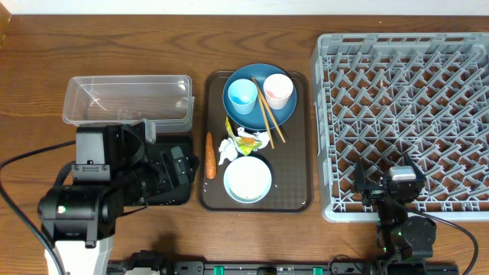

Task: Sort waste into correct bins and load items into the dishwasher rack
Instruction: 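Raise the left gripper and move it over the brown tray, then lower the left gripper and grasp the white crumpled tissue, then carry the tissue left and release it into the clear bin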

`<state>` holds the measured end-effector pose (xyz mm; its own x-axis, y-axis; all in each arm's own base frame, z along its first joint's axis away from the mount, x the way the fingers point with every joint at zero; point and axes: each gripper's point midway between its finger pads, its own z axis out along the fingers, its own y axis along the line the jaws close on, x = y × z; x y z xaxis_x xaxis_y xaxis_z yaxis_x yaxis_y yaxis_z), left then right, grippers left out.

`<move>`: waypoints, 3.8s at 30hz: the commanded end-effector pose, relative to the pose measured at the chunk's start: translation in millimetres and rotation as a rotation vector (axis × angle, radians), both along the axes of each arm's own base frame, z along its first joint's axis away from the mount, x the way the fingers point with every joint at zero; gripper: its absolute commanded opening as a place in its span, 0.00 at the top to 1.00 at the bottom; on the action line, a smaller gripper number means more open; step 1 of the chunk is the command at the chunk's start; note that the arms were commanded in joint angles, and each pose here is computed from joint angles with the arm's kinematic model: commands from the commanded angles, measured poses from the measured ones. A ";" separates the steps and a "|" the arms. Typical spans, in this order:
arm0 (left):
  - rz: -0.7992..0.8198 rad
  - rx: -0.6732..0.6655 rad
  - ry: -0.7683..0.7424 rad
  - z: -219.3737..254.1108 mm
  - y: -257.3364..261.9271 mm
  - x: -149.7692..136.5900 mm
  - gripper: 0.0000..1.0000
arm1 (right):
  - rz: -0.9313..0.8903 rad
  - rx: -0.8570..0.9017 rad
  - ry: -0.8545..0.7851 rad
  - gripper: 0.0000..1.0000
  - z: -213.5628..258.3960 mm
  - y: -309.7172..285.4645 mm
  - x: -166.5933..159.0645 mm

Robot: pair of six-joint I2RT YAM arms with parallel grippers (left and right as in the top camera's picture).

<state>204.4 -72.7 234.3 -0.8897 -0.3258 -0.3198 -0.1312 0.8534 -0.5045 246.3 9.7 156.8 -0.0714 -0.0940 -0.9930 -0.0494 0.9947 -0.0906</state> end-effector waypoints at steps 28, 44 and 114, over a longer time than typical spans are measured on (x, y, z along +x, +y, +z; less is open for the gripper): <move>-0.235 0.279 -0.020 -81.2 -63.3 58.5 0.02 | -0.009 -0.010 0.000 0.01 -0.5 -2.2 -0.2; -0.208 0.293 0.004 -119.8 -79.2 96.9 0.33 | -0.009 -0.010 0.000 0.01 -0.5 -2.2 -0.2; 0.462 0.554 -0.163 -114.9 130.1 212.5 0.91 | -0.009 -0.010 0.000 0.01 -0.5 -2.2 -0.2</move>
<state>411.1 44.3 122.4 -0.6360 -0.4032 -0.6579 -0.4736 0.8771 -0.0797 246.3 9.7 156.8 -0.0714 -0.0940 -0.9930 -0.0494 0.9947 -0.0906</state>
